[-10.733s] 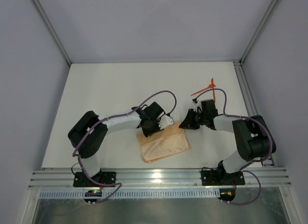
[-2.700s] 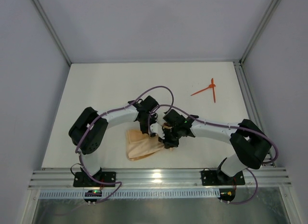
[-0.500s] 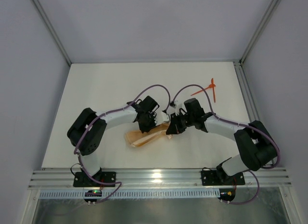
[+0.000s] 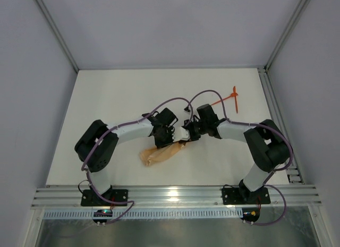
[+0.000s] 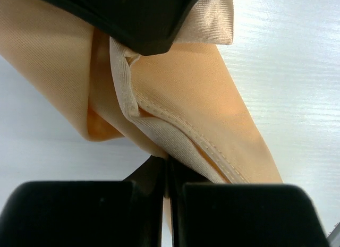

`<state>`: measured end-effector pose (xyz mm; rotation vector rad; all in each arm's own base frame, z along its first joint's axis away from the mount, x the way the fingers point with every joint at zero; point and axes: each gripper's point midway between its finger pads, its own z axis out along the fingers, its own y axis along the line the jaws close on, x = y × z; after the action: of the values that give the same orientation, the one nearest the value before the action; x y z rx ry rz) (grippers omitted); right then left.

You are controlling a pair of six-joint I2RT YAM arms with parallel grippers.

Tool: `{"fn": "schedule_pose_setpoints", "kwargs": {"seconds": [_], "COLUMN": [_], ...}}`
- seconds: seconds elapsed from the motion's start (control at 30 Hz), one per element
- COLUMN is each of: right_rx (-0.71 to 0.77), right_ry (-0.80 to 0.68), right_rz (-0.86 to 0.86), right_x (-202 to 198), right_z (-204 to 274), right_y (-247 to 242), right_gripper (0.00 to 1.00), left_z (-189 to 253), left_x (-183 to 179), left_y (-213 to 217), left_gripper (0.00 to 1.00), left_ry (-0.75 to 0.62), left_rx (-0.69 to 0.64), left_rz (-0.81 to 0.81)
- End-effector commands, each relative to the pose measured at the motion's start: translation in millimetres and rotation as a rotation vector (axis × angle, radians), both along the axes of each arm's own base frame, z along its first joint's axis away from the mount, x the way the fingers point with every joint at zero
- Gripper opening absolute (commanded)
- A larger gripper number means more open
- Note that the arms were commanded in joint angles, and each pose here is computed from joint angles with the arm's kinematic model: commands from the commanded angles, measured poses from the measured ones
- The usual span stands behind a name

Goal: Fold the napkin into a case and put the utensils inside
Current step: Fold the 2/3-rectangle-folded napkin at the center of the board.

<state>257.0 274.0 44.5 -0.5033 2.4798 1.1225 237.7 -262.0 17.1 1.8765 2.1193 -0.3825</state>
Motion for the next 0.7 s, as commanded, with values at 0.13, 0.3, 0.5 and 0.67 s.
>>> {"fn": "schedule_pose_setpoints", "kwargs": {"seconds": [0.13, 0.3, 0.5, 0.67], "right_rx": [-0.02, -0.033, -0.055, -0.071], "right_ry": [-0.007, 0.022, 0.037, 0.067], "right_rz": [-0.041, -0.046, -0.06, -0.072], "right_x": [9, 7, 10, 8], "right_z": [-1, -12, -20, -31], "right_y": [1, 0, -1, -3], "right_gripper": [0.03, 0.03, 0.03, 0.03], "left_z": [-5, 1, 3, 4], "left_x": [-7, 9, 11, 15], "left_y": [0, -1, -1, -1], "left_gripper": [0.01, 0.06, 0.12, 0.24], "left_ry": [0.007, -0.018, -0.028, -0.025], "left_rx": [0.008, -0.016, -0.028, -0.04], "left_rz": [-0.014, 0.069, 0.079, 0.103]}}
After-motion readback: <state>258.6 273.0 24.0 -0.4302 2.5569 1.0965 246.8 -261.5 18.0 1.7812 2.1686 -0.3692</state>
